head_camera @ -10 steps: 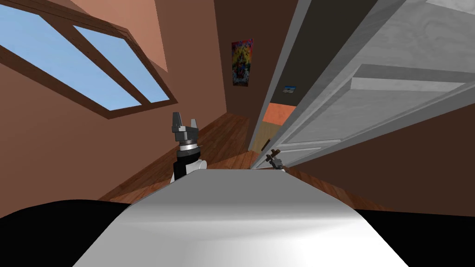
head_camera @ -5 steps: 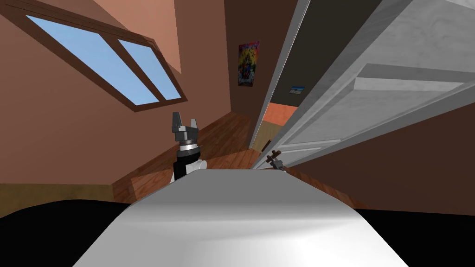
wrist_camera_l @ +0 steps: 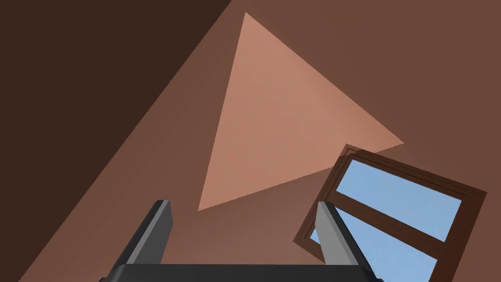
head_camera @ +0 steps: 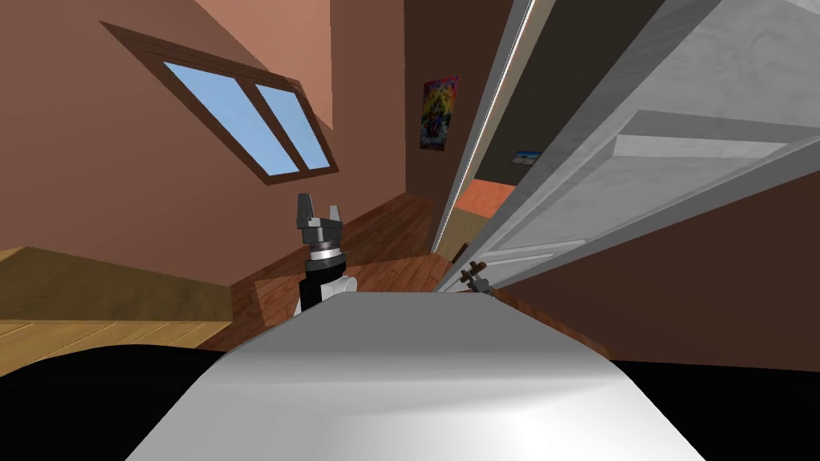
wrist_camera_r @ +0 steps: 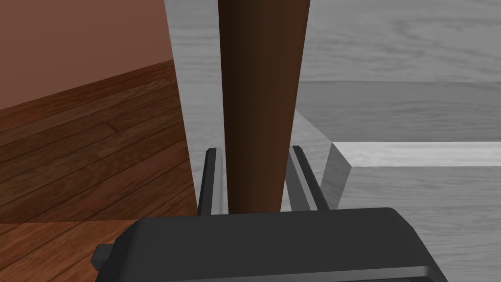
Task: Pull the door open
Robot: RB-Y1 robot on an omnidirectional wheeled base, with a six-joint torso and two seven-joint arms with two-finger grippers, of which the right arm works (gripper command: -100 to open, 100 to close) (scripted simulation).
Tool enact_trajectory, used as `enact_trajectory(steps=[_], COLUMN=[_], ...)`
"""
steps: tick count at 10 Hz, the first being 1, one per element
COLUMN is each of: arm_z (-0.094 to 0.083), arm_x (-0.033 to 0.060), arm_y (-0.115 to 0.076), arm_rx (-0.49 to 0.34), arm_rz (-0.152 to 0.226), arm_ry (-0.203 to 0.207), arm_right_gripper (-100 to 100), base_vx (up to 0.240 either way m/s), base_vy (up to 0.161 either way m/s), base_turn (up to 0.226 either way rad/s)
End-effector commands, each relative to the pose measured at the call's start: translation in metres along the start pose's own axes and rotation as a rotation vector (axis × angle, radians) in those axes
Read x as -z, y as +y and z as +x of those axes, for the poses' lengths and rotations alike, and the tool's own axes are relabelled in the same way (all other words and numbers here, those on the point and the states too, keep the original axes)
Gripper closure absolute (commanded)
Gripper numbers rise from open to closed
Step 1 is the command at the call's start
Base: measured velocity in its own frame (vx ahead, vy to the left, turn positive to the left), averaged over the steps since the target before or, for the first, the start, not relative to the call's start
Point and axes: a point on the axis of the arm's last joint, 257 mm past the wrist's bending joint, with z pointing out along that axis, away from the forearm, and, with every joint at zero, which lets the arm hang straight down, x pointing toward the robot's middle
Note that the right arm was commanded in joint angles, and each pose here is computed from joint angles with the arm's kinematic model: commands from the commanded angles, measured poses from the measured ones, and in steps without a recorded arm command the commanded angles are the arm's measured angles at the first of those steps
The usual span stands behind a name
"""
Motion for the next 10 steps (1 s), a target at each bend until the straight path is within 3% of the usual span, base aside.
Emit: enact_trajectory(steps=[1,10], arm_z=[0.0002,-0.0001], arm_x=[0.003,0.0088], arm_y=[-0.0003,-0.0007], arm_rx=[-0.001,-0.001], arm_rz=[0.005,0.028], arm_ry=[0.0,0.0], arm_right_gripper=[100,100], base_vx=[-0.193,-0.189], base_vy=[-0.096,-0.074], base_turn=[0.132,0.145])
